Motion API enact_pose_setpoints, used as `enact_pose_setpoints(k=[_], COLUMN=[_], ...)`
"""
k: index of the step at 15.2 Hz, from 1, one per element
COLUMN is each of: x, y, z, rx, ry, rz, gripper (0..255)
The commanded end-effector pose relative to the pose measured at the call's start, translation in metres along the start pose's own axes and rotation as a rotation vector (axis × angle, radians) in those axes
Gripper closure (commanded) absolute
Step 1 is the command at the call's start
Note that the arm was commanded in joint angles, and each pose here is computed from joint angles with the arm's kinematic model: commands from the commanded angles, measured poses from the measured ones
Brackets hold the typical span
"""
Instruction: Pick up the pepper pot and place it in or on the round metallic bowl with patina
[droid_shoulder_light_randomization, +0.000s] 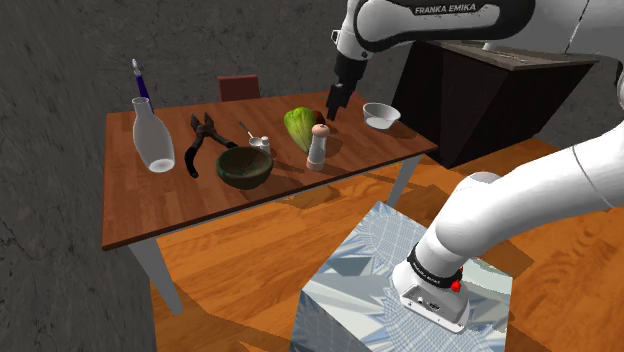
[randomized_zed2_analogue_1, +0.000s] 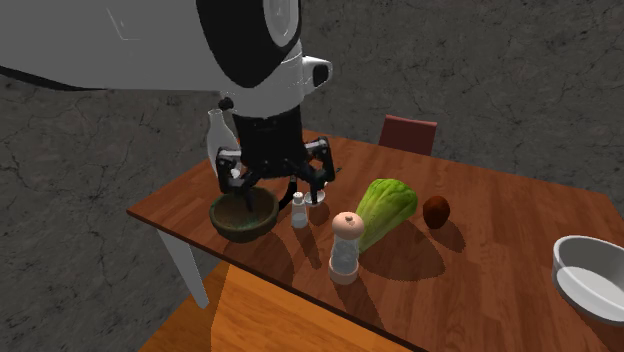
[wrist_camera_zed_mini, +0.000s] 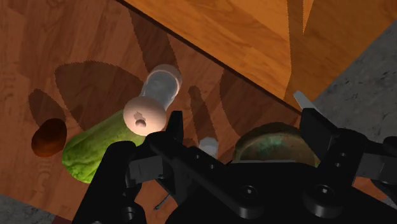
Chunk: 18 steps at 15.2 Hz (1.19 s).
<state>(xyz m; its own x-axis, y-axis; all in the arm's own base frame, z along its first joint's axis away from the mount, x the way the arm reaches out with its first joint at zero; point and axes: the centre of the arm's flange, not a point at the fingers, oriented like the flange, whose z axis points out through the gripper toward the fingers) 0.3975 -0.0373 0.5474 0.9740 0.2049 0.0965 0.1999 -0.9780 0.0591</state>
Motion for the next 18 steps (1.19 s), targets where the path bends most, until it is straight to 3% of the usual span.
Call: enact_pose_setpoints(k=[1, 13, 18], x=[0.012, 0.073, 0.07], y=[0.016, 0.106, 0.108], z=[0.019, 0.128, 0.154], rx=[-0.013, -0.086, -0.086], ry=[-0.014, -0.099, -0.099], rz=[-0.007, -0.047, -0.047], gripper=[0, 0, 0])
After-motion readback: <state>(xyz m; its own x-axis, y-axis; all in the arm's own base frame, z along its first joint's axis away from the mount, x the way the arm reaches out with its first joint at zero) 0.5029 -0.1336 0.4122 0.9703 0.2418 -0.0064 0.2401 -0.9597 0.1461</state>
